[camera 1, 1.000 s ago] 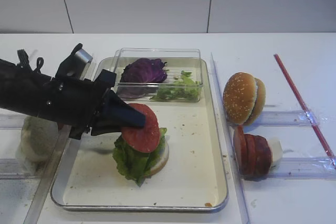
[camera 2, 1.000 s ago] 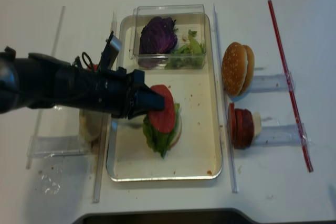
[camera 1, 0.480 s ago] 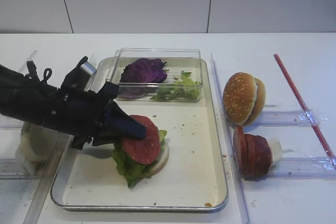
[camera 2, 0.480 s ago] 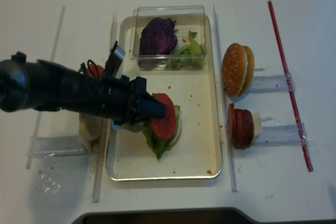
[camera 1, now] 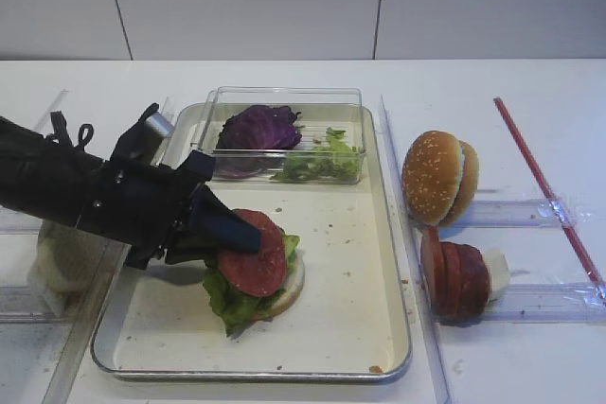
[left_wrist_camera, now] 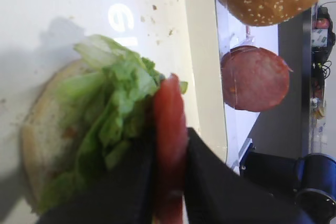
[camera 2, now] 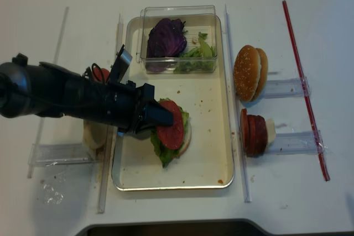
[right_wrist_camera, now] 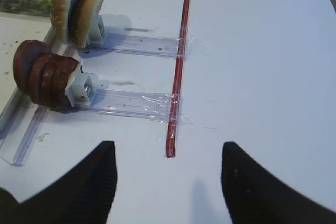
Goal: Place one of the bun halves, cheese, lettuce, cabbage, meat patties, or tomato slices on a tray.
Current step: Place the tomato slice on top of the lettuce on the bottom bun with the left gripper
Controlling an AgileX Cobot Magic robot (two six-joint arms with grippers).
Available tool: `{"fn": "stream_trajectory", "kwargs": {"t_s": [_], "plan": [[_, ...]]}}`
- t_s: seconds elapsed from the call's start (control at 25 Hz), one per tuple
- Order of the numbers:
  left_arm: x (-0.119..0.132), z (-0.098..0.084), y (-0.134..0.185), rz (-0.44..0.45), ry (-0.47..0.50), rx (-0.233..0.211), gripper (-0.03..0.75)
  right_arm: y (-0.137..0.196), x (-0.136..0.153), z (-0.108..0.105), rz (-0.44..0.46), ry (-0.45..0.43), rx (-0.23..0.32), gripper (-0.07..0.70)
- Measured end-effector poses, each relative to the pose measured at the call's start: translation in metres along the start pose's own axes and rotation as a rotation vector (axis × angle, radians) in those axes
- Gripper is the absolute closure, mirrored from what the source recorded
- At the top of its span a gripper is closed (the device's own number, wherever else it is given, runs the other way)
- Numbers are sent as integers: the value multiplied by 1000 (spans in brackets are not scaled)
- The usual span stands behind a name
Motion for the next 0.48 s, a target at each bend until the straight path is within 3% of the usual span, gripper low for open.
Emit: {"fn": "stream_trajectory", "kwargs": {"t_s": [0.24,0.48], "plan": [[0,-2,-3,-27,18,-11,413,0,0,0,0,0,0,177],[0,-2,-3,-28,19,-9,345,0,0,0,0,0,0,177]]}}
Point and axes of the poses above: a point on each arm's last joint axis where the gripper is mounted, x pointing out along that axis toward the gripper, z along the wrist's bending axis when the last joint is at zero, y = z × x, the point moved 3 cm from there along x, pointing out along that axis toward the gripper, and after that the axes turned 3 degrees about -x, right-handed, at the moved point
